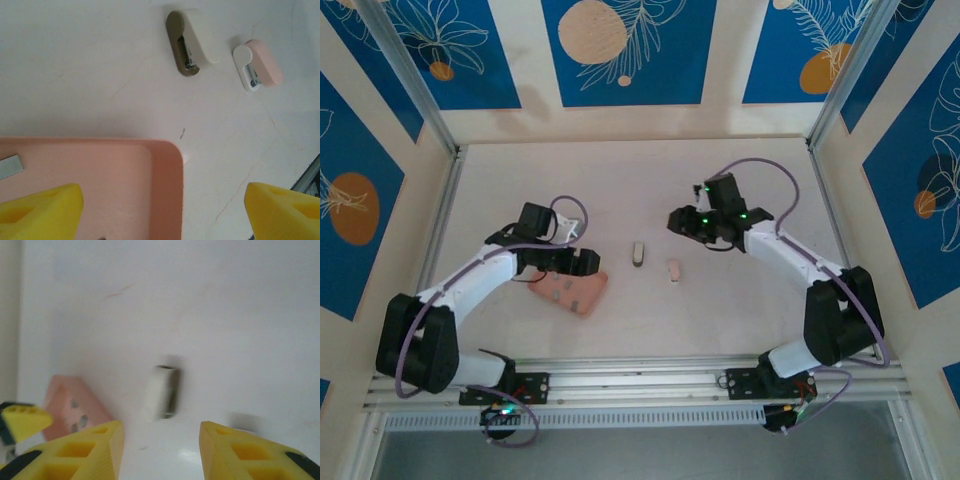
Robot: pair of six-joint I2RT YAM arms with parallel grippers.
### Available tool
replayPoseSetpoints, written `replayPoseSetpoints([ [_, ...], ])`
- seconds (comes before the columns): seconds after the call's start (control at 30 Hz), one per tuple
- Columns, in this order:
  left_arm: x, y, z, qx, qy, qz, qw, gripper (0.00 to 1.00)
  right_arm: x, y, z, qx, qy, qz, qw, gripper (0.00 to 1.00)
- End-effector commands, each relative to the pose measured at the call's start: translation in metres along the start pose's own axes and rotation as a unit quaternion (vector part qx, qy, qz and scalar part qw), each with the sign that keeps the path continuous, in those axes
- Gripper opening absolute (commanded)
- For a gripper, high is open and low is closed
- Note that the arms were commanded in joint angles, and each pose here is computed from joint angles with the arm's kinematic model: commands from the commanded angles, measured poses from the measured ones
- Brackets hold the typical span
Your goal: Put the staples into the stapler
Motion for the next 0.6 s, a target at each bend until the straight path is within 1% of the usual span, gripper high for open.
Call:
replayPoseSetpoints([
  [0.0, 0.013, 0.006, -0.004, -0.029, 0.036, 0.002, 0.999, 0.84, -0.029, -0.033, -0.008, 0.013, -0.009, -0.077, 0.997, 0.48],
  [0.17, 0.033, 0.013, -0.001, -0.031, 0.059, 0.012, 0.998, 0.85, -0.070, -0.067, -0.011, 0.046, -0.053, -0.094, 0.993, 0.51],
  [0.3, 0.047, 0.007, 0.015, -0.016, 0.049, 0.005, 0.999, 0.85, -0.088, -0.084, -0.015, 0.068, -0.077, -0.097, 0.990, 0.53],
  [0.4, 0.058, 0.000, 0.035, 0.004, 0.028, -0.006, 1.000, 0.85, -0.094, -0.093, -0.017, 0.074, -0.089, -0.102, 0.988, 0.56],
  [0.57, 0.083, -0.015, 0.078, 0.039, 0.004, -0.025, 0.999, 0.85, -0.098, -0.112, -0.018, 0.075, -0.114, -0.125, 0.983, 0.61],
])
Point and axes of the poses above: each hand's point on the last joint's axis, 136 mm out from that joint toward the fingers, its own x axis out along the fingers, its own y axis along the line the jaws close on, z = x × y, the point moved 7 cm from there along -x, back along the fingers, and after that the axes turned 15 degrees about -x, right-handed, at the moved point
